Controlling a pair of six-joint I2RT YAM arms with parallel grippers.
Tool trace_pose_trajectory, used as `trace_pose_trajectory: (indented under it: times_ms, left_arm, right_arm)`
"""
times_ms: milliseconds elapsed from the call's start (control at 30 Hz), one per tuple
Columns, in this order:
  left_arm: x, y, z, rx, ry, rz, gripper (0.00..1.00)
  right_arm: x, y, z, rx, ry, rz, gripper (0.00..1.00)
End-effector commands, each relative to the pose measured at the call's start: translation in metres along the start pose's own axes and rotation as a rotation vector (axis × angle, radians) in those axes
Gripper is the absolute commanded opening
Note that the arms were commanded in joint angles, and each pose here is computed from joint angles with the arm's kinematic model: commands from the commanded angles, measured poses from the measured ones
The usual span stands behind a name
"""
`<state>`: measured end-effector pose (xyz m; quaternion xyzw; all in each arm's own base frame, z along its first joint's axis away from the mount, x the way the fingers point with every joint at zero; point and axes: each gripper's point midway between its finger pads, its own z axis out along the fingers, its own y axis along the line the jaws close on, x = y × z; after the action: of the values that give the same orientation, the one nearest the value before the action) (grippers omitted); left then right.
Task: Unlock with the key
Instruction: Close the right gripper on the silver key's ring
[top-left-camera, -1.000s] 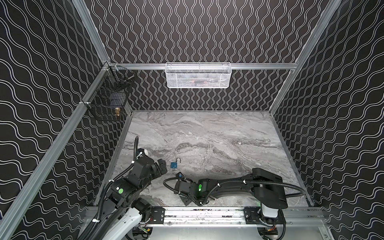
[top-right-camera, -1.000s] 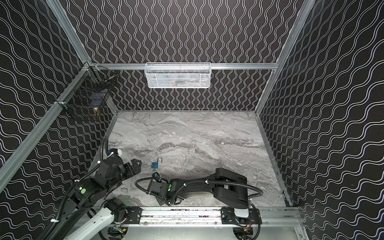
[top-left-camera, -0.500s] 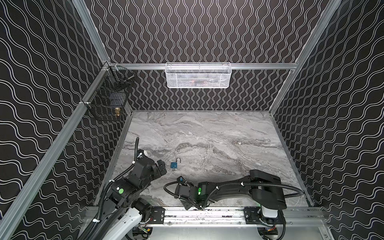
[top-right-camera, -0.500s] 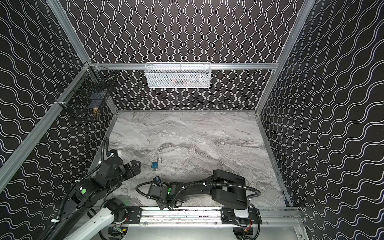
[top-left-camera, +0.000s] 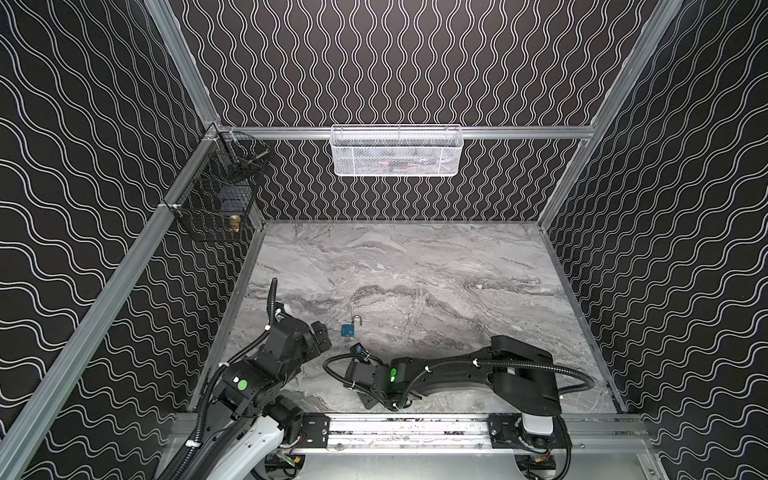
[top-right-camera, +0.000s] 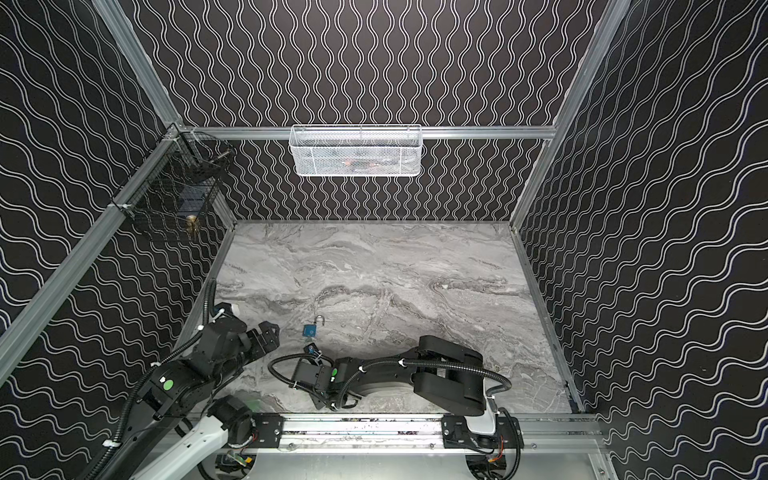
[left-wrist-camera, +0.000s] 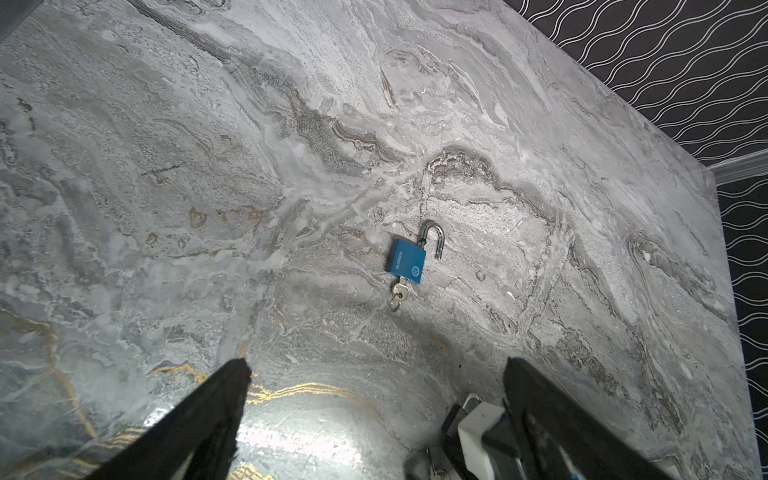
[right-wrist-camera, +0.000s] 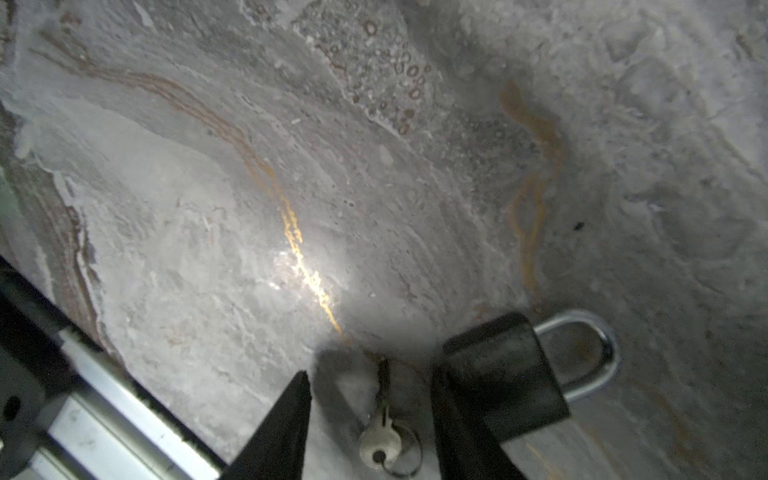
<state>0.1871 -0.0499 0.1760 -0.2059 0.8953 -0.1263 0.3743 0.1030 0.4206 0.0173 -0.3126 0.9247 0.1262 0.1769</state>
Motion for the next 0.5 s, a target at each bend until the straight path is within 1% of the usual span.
trace_pose_trajectory:
  times_ms: [0, 100, 233, 333, 467]
  left_arm:
    - [-0.003, 0.001, 0.000, -0.005, -0.014, -0.029, 0.99]
    - [-0.001, -0.003, 0.000, 0.015, -0.004, -0.033, 0.99]
    - [0.004, -0.006, 0.004, 0.030, 0.019, -0.037, 0.99]
    - [0.008, -0.011, 0.006, 0.054, 0.040, -0.044, 0.99]
    - [0.016, -0.019, 0.013, 0.089, 0.078, -0.041, 0.99]
  right_arm:
    - [0.010, -0.004, -0.002, 0.011, 0.049, -0.037, 0.49]
    - [0.005, -0.006, -0.018, -0.007, 0.022, -0.020, 0.50]
    - [0.014, -0.011, -0.025, -0.012, 0.063, 0.025, 0.49]
    - [0.018, -0.011, -0.031, -0.037, 0.067, 0.076, 0.48]
    - [0.026, -0.020, -0.026, -0.013, 0.121, 0.167, 0.43]
